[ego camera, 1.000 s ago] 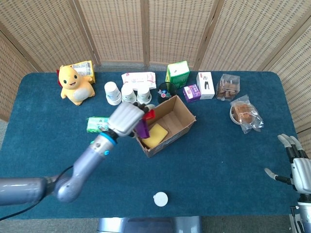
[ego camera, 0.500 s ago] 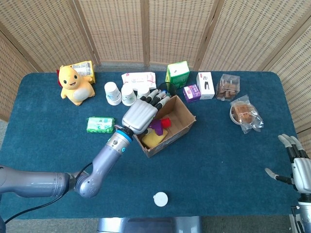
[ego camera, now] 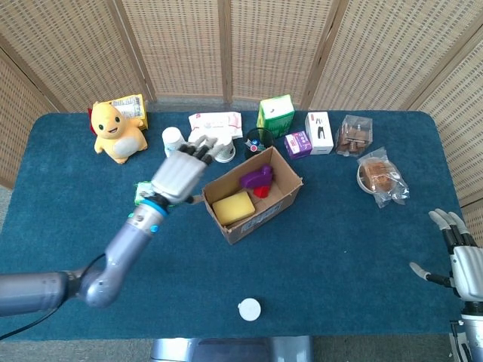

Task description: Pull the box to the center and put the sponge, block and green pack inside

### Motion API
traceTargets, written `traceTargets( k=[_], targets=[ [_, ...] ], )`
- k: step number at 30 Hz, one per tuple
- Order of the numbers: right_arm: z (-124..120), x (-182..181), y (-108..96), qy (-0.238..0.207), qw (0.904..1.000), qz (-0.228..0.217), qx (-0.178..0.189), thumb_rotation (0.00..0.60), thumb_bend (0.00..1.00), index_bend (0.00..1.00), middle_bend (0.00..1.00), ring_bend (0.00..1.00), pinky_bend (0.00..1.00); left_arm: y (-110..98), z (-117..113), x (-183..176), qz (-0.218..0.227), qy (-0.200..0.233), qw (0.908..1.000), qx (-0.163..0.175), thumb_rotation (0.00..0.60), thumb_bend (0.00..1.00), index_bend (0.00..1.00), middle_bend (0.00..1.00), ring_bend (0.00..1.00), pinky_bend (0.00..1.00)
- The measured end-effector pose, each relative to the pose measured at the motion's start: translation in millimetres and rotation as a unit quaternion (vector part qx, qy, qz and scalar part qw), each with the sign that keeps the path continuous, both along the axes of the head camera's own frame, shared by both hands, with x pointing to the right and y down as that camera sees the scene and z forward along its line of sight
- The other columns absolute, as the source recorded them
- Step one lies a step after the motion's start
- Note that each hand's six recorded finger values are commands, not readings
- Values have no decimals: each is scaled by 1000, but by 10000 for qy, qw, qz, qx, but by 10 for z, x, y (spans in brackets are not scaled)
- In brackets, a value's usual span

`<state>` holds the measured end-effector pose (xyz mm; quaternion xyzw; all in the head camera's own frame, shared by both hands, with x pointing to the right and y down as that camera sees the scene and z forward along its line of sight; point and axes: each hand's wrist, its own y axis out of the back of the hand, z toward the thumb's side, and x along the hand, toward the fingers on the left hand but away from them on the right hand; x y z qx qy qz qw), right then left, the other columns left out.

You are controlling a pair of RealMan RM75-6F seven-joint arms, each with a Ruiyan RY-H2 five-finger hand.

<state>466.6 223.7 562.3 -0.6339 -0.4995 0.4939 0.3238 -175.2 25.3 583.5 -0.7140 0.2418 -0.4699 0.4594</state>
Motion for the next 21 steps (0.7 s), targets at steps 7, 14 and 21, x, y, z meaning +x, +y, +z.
traceTargets(
  k=[7,14,21],
  targets=[
    [5,-42,17,25,10000,-53,-13,600,0,104,0,0,233,25,288,-585,-366,-398,9978,-372,600,116,0,0,0,217],
    [39,-58,22,47,9999,-65,-65,600,0,104,0,0,233,46,597,-938,-658,-696,9927,-735,600,116,0,0,0,219],
    [50,-51,19,53,9999,-48,-72,600,0,104,0,0,233,120,892,-1102,-866,-970,9854,-1098,600,116,0,0,0,220]
  ],
)
